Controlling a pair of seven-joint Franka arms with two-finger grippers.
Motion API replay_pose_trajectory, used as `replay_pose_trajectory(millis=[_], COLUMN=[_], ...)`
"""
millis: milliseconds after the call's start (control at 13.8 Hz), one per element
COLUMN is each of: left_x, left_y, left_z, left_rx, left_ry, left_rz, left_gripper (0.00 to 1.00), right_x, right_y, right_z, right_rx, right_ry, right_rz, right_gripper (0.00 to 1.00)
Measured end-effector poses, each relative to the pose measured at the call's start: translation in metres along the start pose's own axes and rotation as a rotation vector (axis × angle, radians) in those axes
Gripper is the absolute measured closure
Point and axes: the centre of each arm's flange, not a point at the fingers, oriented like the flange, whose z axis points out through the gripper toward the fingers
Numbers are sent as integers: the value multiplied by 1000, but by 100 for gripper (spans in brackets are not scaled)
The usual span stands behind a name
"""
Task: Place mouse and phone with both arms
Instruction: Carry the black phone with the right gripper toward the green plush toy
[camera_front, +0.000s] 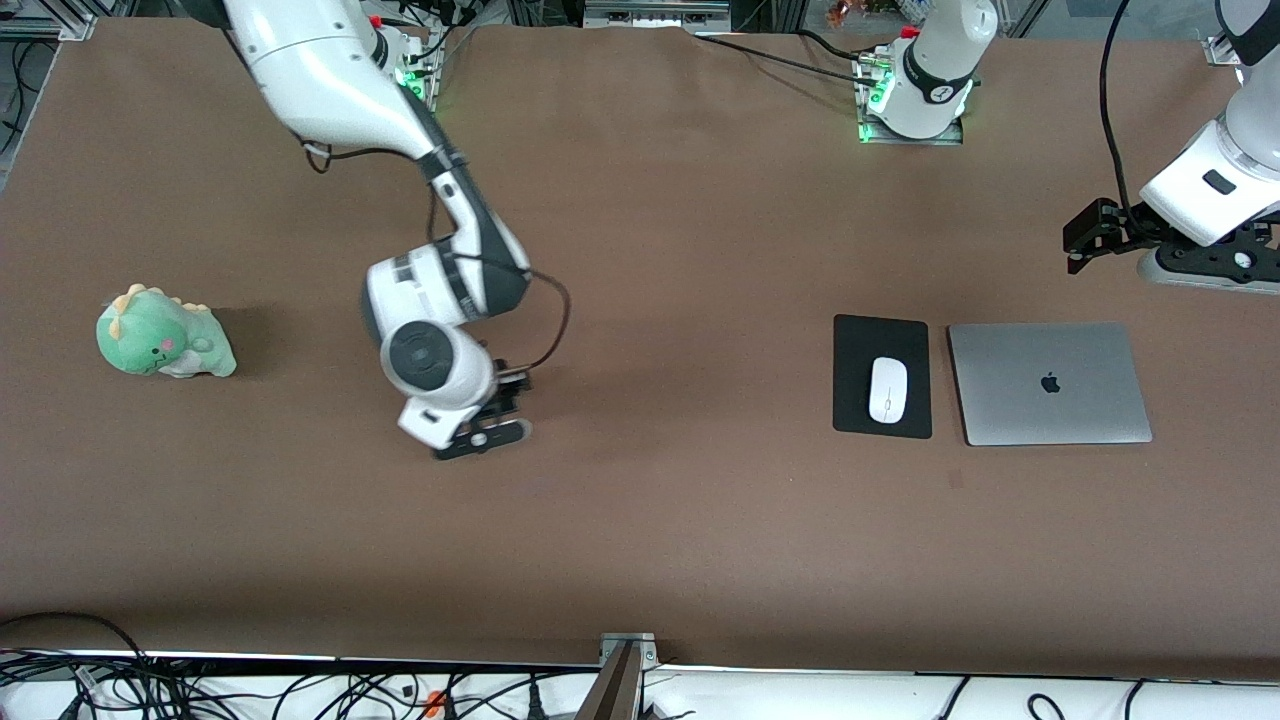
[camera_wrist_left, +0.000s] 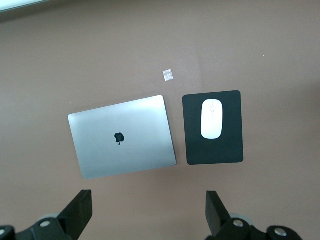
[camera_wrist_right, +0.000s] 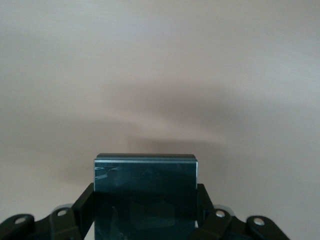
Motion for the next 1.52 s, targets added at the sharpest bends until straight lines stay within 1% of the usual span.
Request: replay_pose_trajectory(millis=[145,217,289,362,434,579,868,1085,1230,1519], left_x=[0,0,0,0,0,0,0,0,0,0], left_y=[0,0,0,0,0,0,-1,-1,-1,-1], left_z=[0,0,0,0,0,0,0,0,0,0], left_rx=[0,0,0,0,0,0,0,0,0,0], left_ry=[0,0,0,-1,-1,-1,-1,-1,-1,-1], left_rz=[0,-1,-1,-1,-1,-1,-1,0,0,0], left_gripper=[0,0,0,0,0,0,0,0,0,0], right_x=[-1,-5,-10,-19,-32,-65,-124,-150,-161,-168], right_y=[65,98,128,159,185,223,258,288,306,312], right_z=[15,24,33,42,53,70,76,83,89,95], right_rx=[11,18,25,30,32,24,-9,-37,-42,-10], right_ry=[-33,-36,-19,15,45,80,154,222,231,243], right_rz=[70,89,101,109,116,132,140,179,209,269], right_gripper=[19,19,19,19,19,19,19,19,19,19])
